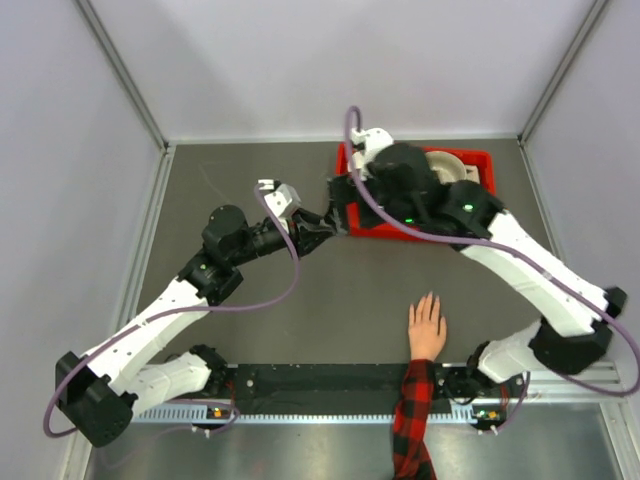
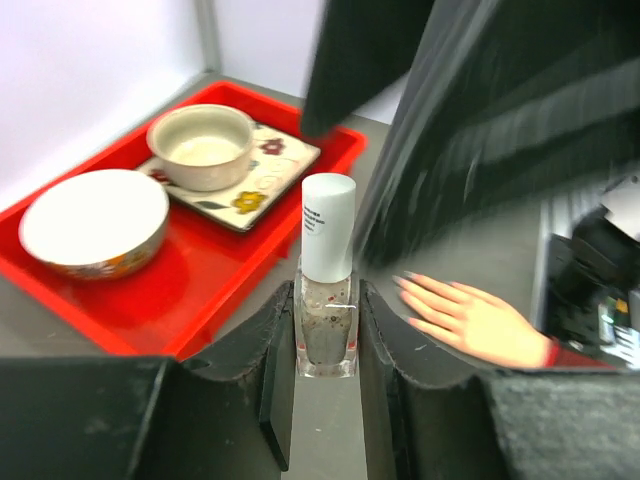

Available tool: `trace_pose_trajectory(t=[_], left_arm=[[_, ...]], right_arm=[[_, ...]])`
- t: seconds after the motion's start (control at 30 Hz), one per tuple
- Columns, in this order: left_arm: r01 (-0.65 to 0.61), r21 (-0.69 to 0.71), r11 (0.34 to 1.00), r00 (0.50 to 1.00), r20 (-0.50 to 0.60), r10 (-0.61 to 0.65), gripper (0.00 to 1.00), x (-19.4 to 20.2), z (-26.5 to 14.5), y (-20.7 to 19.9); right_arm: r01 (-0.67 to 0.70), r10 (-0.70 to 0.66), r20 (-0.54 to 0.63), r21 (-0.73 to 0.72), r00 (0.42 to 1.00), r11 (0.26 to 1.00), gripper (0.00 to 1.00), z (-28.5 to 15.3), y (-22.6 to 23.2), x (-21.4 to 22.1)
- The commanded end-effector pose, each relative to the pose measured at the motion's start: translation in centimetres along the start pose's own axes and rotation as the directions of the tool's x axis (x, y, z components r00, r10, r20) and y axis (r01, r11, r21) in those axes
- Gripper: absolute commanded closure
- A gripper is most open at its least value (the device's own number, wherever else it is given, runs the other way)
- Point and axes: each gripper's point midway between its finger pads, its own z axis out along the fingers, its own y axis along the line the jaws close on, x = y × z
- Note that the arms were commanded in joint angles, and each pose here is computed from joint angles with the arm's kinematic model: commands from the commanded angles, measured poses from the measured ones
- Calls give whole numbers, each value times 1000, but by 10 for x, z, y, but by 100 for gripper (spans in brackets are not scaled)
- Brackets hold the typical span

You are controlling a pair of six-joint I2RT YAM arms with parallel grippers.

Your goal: Paint the nails

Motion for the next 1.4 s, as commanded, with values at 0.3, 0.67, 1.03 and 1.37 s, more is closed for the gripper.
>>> trace_pose_trajectory(t=[0.3, 0.67, 1.03, 1.37], left_arm=[[-30, 261, 965, 997, 70, 12, 100, -32, -3, -47], [-25, 337, 941, 999, 49, 9, 100, -30, -7, -60], [-20, 344, 939, 999, 36, 8, 100, -28, -6, -61], [-10, 346, 938, 1000, 24, 2, 100, -25, -5, -60]], right_arm=[[594, -537, 285, -550, 794, 587, 45, -57, 45, -10], [556, -554, 230, -630, 800, 542, 41, -47, 44, 4], [530, -558, 177, -629, 811, 569, 50, -43, 35, 22], [526, -537, 184, -602, 823, 601, 51, -48, 27, 18]])
